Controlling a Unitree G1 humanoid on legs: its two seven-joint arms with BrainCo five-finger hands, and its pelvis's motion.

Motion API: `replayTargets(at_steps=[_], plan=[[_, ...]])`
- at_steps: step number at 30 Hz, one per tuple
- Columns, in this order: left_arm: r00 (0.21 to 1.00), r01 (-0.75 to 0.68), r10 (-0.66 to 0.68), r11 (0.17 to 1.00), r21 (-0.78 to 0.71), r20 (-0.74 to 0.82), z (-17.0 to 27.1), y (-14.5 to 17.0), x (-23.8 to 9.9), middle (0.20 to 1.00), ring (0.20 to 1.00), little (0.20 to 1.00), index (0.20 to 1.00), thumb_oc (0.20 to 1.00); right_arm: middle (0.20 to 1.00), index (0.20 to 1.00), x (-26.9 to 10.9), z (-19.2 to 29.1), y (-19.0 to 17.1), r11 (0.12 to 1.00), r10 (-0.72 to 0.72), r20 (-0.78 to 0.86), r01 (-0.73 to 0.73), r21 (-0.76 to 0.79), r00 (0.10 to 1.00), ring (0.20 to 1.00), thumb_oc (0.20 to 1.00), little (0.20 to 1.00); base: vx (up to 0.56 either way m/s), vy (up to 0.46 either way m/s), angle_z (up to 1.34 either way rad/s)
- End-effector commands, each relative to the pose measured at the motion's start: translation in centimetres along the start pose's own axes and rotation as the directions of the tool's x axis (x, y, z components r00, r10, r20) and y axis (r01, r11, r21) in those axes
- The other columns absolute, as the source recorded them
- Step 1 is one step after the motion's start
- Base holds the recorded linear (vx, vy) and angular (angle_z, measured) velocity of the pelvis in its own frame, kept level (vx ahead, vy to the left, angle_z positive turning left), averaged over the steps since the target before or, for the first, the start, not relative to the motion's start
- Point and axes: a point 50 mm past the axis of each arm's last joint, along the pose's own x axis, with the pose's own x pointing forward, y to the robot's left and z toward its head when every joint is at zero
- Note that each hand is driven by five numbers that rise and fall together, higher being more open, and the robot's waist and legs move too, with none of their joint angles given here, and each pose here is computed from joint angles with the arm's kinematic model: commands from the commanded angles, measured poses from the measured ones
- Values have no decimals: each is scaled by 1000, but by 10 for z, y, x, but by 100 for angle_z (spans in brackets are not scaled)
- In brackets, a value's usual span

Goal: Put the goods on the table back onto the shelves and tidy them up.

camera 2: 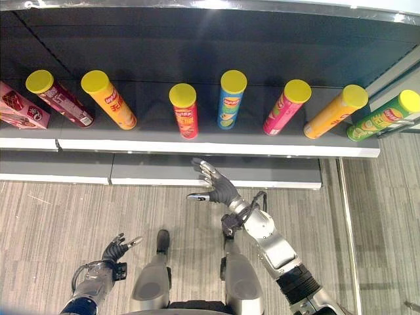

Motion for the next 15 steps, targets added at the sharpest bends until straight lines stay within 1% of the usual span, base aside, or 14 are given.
replayTargets(at_steps=[1, 2, 4, 5, 10, 11, 15], plan=[[999, -21, 22, 998, 66, -24, -7, 12, 1, 1000, 1000, 1000, 1000, 1000, 1000, 1000, 13, 37, -5, 994, -10, 154, 26, -103, 988, 1000, 1000, 1000, -35, 13, -1], [999, -16, 18, 998, 67, -33, -9, 10, 0, 1000, 1000, 1000, 1000, 1000, 1000, 1000, 17, 32, -10, 991, -35, 124, 51, -127, 992, 1000, 1000, 1000, 0, 0, 0], [999, -16, 19, 998, 67, -33, -9, 10, 0, 1000, 1000, 1000, 1000, 1000, 1000, 1000, 17, 32, -10, 991, -35, 125, 51, -127, 992, 1000, 1000, 1000, 0, 0, 0], [999, -17, 19, 998, 64, -35, -10, 9, 0, 1000, 1000, 1000, 1000, 1000, 1000, 1000, 25, 32, -17, 985, -85, 114, 101, -141, 990, 1000, 1000, 1000, 0, 0, 0], [999, -26, 28, 998, 59, -38, -10, 10, 0, 1000, 1000, 1000, 1000, 1000, 1000, 1000, 35, 37, -28, 970, -145, 117, 164, -177, 982, 1000, 1000, 1000, -2, 6, 0], [999, -31, 33, 998, 53, -40, -12, 11, -1, 1000, 1000, 1000, 1000, 1000, 1000, 1000, 38, 44, -35, 956, -172, 134, 198, -216, 976, 1000, 1000, 1000, -7, 22, 4], [998, -35, 37, 998, 56, -49, -14, 12, -1, 1000, 1000, 1000, 1000, 1000, 1000, 1000, 41, 46, -43, 945, -213, 132, 239, -225, 968, 1000, 1000, 1000, 0, 8, 3]])
